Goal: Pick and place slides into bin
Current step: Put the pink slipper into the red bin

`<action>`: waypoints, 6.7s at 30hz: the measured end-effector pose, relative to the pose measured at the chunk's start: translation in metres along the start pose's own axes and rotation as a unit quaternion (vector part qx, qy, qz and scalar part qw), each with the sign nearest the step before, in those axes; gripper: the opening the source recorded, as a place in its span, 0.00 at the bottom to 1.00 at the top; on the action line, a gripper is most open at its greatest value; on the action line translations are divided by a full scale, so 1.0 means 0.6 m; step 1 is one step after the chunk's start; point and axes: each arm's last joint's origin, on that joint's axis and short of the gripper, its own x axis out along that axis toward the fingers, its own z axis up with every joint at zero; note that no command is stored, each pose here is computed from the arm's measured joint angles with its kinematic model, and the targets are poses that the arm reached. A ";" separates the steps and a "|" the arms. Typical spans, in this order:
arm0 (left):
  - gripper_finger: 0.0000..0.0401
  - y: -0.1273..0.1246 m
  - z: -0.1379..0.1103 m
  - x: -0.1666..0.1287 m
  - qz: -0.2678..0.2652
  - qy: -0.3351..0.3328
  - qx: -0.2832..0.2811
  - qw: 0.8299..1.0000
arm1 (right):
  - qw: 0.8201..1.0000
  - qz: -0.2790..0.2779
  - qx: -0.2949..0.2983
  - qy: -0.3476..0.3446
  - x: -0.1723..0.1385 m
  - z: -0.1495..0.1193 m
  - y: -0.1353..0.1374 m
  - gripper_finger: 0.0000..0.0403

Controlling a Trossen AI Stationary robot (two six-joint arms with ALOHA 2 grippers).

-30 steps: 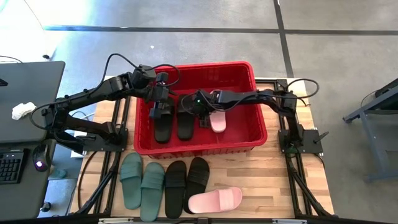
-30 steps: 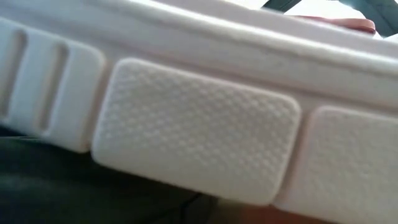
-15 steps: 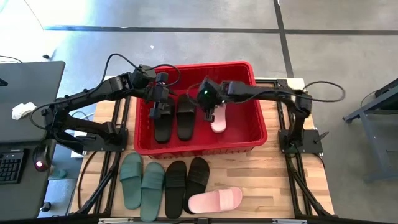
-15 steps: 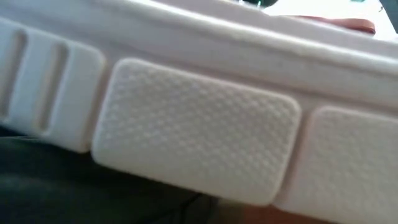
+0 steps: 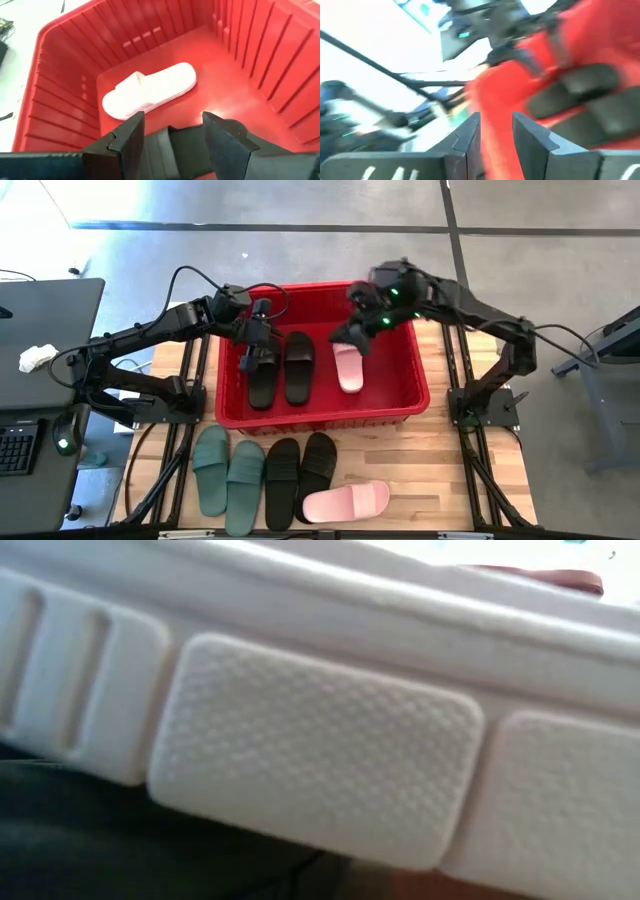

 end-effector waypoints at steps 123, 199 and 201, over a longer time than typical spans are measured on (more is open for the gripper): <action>0.45 -0.322 0.183 0.118 -0.130 -0.206 0.126 0.962 | 0.949 0.015 0.308 0.072 0.216 -0.731 0.040 0.02; 0.45 0.197 0.079 0.037 -0.124 -0.072 0.103 0.984 | 0.958 -0.078 -0.111 0.254 -0.115 -0.024 -0.220 0.00; 0.45 0.196 0.069 0.051 -0.150 -0.064 0.086 0.983 | 0.963 -0.060 -0.105 0.242 -0.120 -0.022 -0.229 0.00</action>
